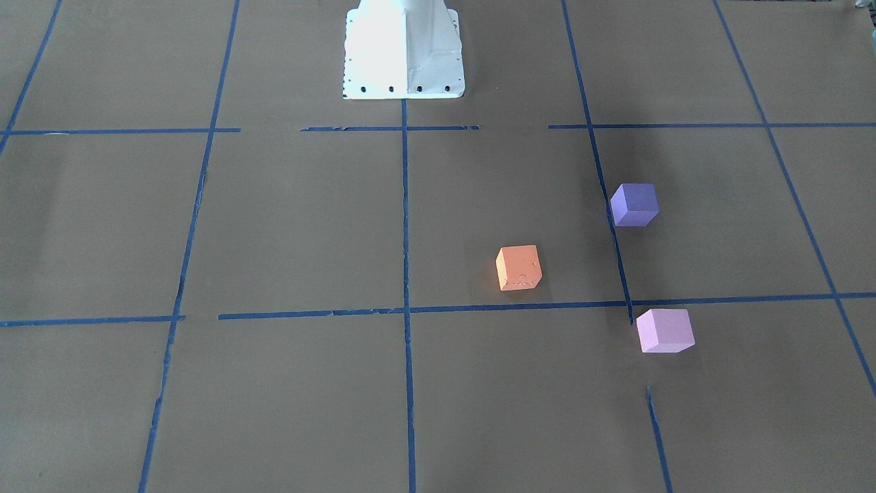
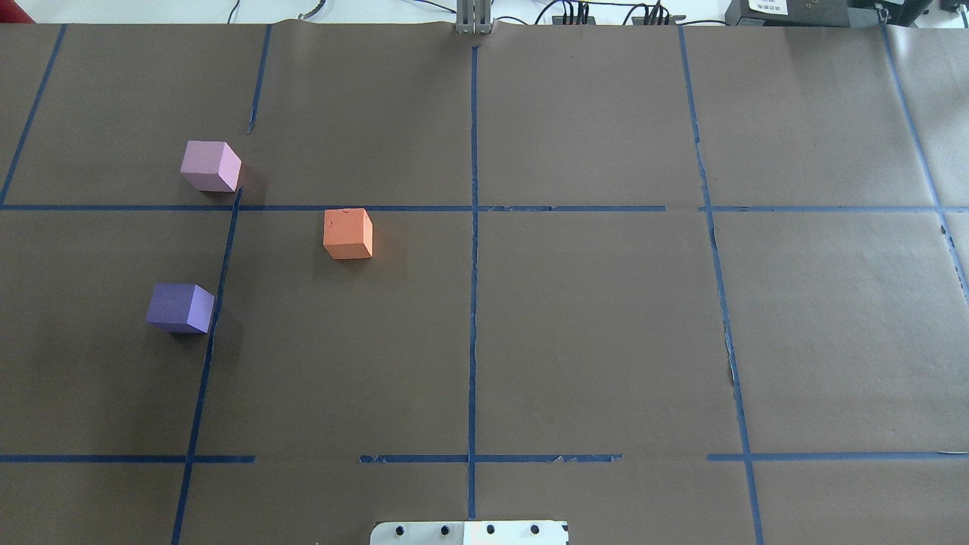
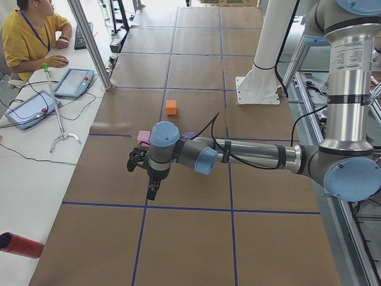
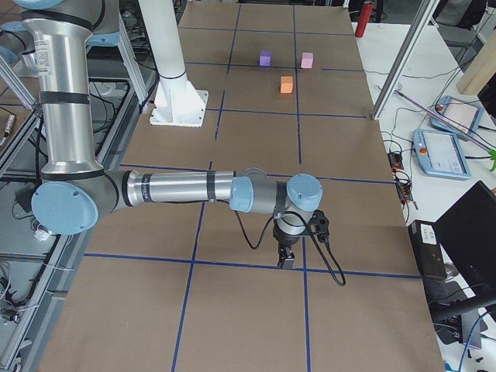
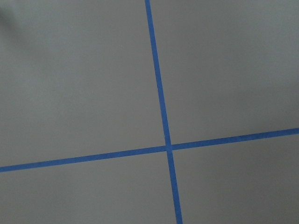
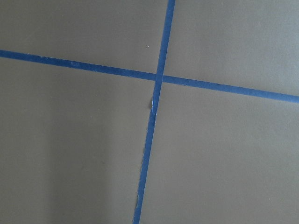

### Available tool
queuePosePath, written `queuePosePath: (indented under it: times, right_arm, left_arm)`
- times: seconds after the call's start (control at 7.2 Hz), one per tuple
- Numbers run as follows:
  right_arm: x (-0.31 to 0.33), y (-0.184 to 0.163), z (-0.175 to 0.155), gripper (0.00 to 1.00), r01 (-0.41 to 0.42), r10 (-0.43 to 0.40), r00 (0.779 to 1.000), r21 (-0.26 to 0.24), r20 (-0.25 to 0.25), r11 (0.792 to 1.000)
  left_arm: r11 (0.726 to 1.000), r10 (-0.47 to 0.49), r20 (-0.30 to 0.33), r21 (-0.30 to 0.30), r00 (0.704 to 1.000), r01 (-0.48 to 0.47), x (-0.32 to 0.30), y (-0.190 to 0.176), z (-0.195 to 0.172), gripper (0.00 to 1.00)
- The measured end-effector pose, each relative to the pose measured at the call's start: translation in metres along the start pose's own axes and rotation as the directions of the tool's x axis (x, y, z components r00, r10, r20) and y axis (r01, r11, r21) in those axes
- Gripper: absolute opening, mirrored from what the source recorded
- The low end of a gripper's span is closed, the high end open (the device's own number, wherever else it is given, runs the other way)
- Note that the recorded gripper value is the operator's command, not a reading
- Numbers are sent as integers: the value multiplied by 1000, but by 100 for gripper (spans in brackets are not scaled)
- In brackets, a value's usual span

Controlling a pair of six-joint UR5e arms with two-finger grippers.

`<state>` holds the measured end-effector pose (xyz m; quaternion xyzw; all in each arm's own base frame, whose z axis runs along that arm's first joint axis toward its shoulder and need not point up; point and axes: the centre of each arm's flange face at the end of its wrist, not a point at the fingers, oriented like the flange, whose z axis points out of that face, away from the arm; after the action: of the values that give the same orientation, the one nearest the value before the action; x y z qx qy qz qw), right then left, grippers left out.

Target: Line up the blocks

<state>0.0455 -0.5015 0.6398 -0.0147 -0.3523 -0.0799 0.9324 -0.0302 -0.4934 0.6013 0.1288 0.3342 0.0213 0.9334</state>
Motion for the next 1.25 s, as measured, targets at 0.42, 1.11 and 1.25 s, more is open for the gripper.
queuePosePath:
  times: [0.42, 1.11, 1.25]
  right_arm:
    - [0, 0, 0, 100, 0, 0, 1000, 0, 0, 1000]
    - [0, 0, 0, 100, 0, 0, 1000, 0, 0, 1000]
    - [0, 0, 0, 100, -1, 1, 1000, 0, 0, 1000]
  left_arm:
    - [999, 35, -13, 23, 999, -35, 15, -8, -9, 100]
    - [986, -34, -55, 161, 998, 42, 72, -49, -50, 100]
    - [985, -46, -108, 161, 993, 63, 114, -61, -39, 100]
